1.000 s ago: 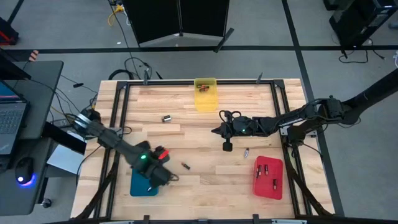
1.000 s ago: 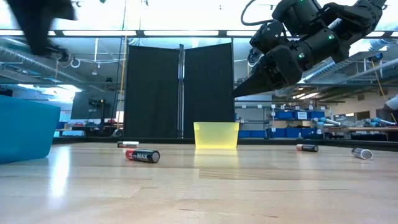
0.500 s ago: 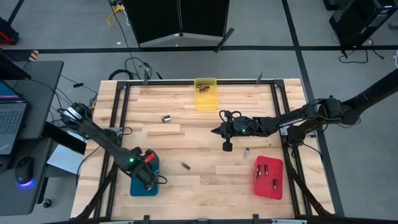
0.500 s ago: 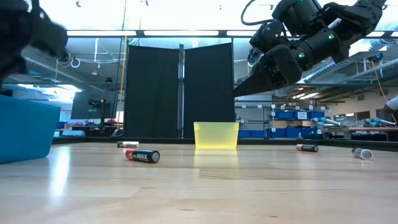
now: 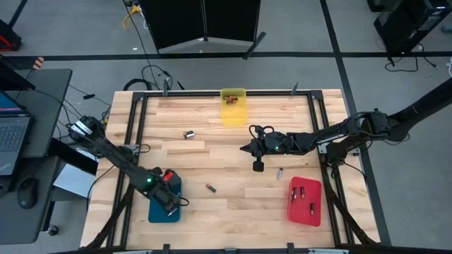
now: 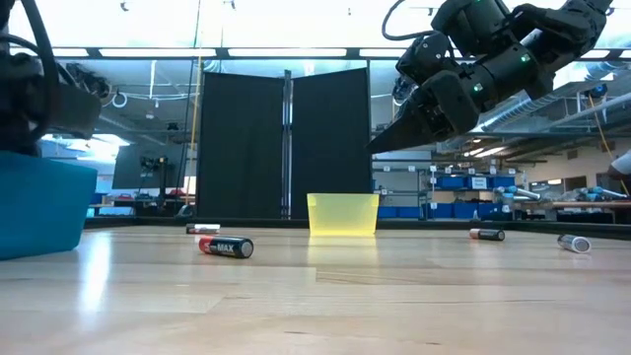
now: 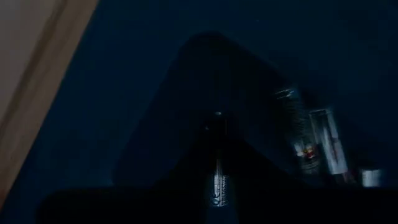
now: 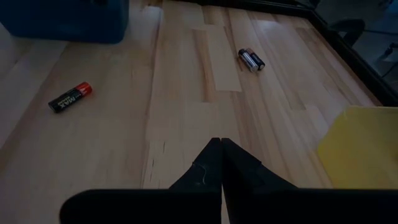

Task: Sort batteries
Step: Put the bottom left silver battery into the blue bin, then put the right golden battery into the red bin

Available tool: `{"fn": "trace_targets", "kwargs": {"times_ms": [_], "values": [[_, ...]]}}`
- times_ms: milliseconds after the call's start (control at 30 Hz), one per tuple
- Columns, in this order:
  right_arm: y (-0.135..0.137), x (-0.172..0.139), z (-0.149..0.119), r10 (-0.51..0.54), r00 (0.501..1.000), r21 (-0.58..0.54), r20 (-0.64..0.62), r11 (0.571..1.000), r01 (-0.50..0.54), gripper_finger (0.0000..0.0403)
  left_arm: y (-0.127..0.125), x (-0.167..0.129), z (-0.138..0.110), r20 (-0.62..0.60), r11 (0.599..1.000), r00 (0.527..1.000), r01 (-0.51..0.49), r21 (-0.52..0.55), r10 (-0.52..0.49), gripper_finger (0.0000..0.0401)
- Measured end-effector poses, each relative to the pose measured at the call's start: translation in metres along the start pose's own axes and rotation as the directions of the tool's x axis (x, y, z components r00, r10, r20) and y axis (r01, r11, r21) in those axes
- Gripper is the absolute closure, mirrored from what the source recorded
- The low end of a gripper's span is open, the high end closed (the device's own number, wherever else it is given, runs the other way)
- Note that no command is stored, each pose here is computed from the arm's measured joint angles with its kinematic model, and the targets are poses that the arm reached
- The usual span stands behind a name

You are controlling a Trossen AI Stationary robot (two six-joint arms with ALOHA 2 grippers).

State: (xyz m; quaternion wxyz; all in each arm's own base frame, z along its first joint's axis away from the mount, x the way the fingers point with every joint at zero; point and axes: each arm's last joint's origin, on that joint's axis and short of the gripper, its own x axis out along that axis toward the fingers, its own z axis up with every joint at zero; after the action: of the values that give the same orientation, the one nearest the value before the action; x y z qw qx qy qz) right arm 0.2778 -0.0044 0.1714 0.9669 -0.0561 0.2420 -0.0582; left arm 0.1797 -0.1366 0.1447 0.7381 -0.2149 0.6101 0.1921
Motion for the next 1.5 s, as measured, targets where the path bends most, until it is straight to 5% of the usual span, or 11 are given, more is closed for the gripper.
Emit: {"fn": "trace_targets", "kwargs": {"times_ms": [233, 533, 1067, 1267, 1500], "values": [[0.0, 0.0, 0.0, -0.001, 1.0, 0.0, 0.0, 1.0, 0.001, 0.0394, 0.0, 0.002, 0.0, 0.01, 1.0, 1.0, 0.02, -0.023, -0.02, 0.0354], [0.0, 0.0, 0.0, -0.002, 1.0, 0.0, -0.001, 1.0, 0.002, 0.0394, -0.008, -0.009, 0.004, -0.055, 0.998, 0.998, 0.023, -0.052, -0.025, 0.0272], [0.0, 0.0, 0.0, -0.002, 1.0, -0.006, 0.001, 1.0, 0.002, 0.0391, -0.032, -0.069, 0.024, 0.005, 0.998, 1.0, -0.014, 0.057, 0.013, 0.0265], [0.0, 0.0, 0.0, -0.002, 1.0, -0.008, 0.001, 1.0, 0.002, 0.0391, -0.034, -0.09, 0.046, 0.071, 0.995, 0.997, -0.022, 0.095, 0.015, 0.0289], [0.0, 0.0, 0.0, -0.002, 1.0, -0.019, 0.001, 1.0, 0.002, 0.0391, -0.011, -0.088, 0.09, 0.088, 0.981, 0.995, -0.066, 0.181, 0.05, 0.0389]]}}
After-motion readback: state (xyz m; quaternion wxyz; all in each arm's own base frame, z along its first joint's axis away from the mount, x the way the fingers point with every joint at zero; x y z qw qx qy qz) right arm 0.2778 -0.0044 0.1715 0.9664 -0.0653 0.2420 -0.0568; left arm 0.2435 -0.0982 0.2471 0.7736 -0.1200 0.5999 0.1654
